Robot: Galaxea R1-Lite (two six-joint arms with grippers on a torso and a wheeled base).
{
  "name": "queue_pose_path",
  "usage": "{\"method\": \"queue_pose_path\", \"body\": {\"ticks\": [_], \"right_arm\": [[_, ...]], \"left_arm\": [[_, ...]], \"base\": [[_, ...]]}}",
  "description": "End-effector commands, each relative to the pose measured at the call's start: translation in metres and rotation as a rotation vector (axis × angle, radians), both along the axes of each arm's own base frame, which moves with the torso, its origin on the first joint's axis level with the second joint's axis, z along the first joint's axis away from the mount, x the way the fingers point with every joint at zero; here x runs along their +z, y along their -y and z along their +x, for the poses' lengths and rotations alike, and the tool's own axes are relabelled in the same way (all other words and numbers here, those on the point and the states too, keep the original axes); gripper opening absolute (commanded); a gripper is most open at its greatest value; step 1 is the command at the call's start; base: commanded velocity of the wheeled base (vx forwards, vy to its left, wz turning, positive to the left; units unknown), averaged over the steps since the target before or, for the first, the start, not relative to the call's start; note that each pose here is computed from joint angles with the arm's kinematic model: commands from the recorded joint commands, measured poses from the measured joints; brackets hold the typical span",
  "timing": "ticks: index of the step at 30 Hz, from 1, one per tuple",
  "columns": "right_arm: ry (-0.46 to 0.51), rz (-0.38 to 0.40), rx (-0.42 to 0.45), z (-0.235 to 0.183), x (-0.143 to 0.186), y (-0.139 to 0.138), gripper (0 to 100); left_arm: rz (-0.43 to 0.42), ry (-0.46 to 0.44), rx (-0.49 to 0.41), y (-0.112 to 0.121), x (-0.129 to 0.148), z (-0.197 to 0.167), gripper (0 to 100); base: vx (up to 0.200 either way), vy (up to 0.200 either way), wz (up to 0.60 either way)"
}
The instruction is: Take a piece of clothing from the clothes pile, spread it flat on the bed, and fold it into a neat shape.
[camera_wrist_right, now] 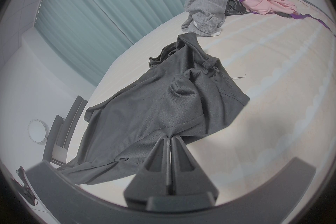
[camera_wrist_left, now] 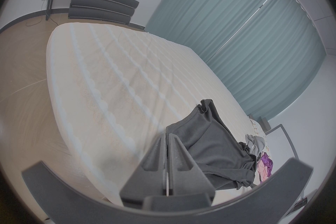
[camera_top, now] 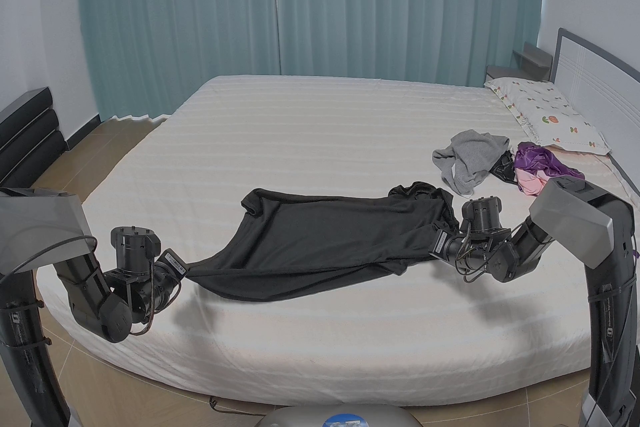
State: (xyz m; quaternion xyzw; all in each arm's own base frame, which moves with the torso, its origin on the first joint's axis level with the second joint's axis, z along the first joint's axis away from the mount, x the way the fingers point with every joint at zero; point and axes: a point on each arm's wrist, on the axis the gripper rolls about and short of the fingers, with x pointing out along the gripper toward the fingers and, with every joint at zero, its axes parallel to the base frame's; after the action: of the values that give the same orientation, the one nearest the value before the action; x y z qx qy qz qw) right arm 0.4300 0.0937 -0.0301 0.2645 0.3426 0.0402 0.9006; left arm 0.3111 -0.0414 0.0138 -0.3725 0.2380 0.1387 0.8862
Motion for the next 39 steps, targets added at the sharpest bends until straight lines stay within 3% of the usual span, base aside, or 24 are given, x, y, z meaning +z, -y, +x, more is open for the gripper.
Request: {"method": "queue_pose_path", "body": {"ticks": [1, 13, 28, 39], "right_arm": [[0.016, 0.012, -0.013, -0.014, 0.026, 0.011, 0], [0.007, 0.063, -0.006, -0.095, 0.092, 0.049, 0], [-0.046, 0.070, 0.032, -0.171, 0.121, 0.060, 0], [-0.221, -0.026, 0.119, -0.152, 0.073, 0.057, 0]], "left_arm": [[0.003, -0.003, -0.005, 0.001, 0.001, -0.003, 0], [0.020, 0.000, -0.039, 0.006, 0.009, -0.013, 0], [0.069, -0.015, -0.118, 0.019, 0.014, -0.030, 0], [0.078, -0.036, -0.128, 0.020, 0.008, -0.029, 0]], "base": [[0.000, 0.000, 0.00], [0.000, 0.000, 0.00], [0.000, 0.000, 0.00], [0.000, 0.000, 0.00]]}}
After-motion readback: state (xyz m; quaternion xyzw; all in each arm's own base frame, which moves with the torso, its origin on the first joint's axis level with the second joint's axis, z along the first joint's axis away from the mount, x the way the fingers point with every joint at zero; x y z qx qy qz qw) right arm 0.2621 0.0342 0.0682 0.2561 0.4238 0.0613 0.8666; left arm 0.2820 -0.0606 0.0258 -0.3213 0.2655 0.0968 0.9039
